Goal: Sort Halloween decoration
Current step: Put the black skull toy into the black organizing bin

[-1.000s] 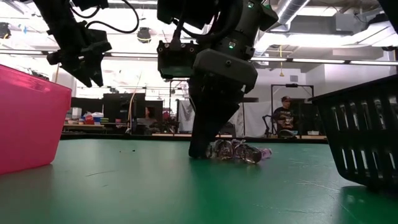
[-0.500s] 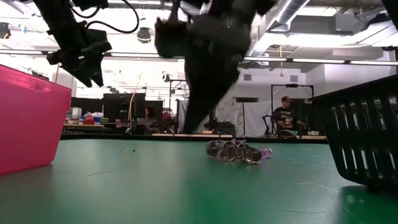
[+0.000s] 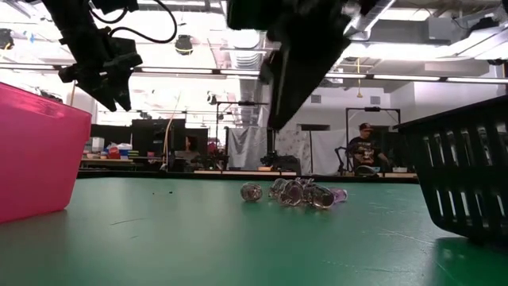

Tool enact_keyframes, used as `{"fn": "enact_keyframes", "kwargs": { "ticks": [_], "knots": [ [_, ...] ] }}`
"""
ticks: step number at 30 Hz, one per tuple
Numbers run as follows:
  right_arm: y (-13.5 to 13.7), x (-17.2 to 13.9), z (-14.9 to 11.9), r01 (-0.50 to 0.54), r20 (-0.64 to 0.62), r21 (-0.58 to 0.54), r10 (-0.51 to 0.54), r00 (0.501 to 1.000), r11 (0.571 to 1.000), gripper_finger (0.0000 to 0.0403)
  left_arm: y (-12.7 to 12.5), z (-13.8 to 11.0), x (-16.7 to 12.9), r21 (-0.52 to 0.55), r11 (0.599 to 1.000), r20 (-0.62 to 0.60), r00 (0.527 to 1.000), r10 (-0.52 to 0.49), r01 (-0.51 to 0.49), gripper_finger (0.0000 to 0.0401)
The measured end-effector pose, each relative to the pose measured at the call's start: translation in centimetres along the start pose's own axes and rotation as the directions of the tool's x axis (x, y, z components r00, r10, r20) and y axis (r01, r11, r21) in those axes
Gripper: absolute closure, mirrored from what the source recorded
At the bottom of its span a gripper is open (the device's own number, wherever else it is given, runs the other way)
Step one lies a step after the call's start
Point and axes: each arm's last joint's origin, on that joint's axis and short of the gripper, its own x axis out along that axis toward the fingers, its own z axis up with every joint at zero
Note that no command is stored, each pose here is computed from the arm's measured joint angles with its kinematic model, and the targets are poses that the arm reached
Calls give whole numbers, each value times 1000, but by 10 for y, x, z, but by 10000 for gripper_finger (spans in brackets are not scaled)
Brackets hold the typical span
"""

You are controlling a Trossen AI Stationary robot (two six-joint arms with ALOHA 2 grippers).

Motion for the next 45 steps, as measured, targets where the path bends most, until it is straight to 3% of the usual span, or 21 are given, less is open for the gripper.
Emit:
{"fn": "enact_keyframes", "kwargs": {
  "ticks": [5,19,35,39,45],
  "knots": [
    [-9,29,3,8,-2,16,-8,1000,1000,166,0,0,0,0,1000,0,1000,1,-1,182],
    [-36,46,6,38,2,25,-38,999,999,187,0,0,0,0,1000,6,1000,11,-11,182],
    [-26,70,2,25,-37,-19,-25,999,1000,188,1,0,0,-1,1000,13,1000,21,-21,182],
    [-31,69,2,42,-41,-6,-42,998,999,213,1,1,0,-2,1000,19,999,29,-29,182],
    [-32,69,2,45,-40,-3,-45,998,999,291,1,1,0,-2,1000,21,999,30,-30,182]
  ]
}}
